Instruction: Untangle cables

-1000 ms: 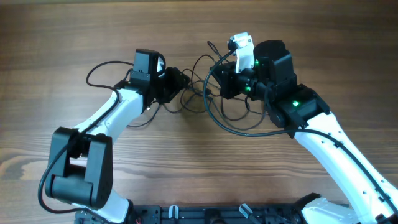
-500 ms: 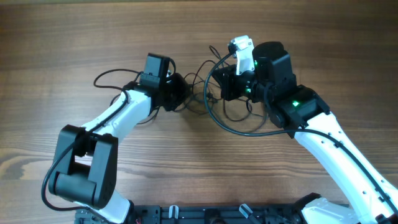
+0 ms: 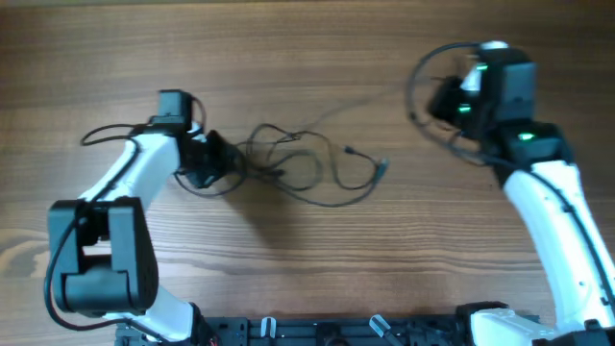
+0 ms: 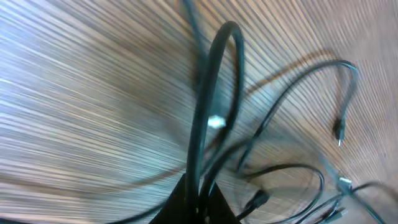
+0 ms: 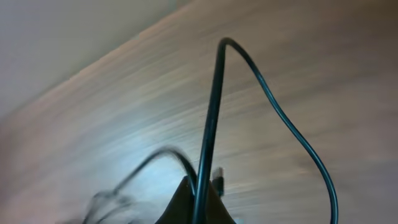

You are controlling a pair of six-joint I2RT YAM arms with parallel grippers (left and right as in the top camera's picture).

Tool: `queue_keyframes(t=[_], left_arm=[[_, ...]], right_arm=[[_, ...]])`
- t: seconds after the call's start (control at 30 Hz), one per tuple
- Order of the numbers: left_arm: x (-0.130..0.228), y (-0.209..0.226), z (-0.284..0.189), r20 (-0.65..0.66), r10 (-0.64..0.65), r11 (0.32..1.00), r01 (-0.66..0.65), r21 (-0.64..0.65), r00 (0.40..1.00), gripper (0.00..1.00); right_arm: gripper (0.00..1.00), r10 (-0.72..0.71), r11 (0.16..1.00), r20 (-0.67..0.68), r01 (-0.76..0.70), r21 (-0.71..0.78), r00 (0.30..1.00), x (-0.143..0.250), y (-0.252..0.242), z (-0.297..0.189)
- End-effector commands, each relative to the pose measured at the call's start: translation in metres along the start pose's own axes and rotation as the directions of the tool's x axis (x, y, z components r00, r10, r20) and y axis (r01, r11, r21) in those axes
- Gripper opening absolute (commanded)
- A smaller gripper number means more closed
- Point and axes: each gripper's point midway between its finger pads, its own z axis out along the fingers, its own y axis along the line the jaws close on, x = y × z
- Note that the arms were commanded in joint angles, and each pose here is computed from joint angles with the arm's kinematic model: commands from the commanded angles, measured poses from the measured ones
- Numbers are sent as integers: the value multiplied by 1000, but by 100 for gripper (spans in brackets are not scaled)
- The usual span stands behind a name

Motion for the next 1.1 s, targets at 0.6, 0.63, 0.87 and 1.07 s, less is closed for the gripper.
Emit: queue_keyframes(t=[0.6,0.63,0.87,1.07], left_arm=[[-25,41,-16,20,-31,999,32,-22,999,4],[-24,41,-16,18,-32,999,33,-23,999,4],[-18,30,-16,-17,0,999,1,36,1000,4],[-12,13,-16,-44,47,993,-42,115,998,4]], right_arm=[[4,183,974,76,-191,122,980,-46,-106,-28],[4,183,974,76,-191,122,980,-46,-106,-28],[15,117,992,31,-118,34,993,-42,-89,-27],[47,-120,943,-54,96,-320,991,-22,-28,-35]])
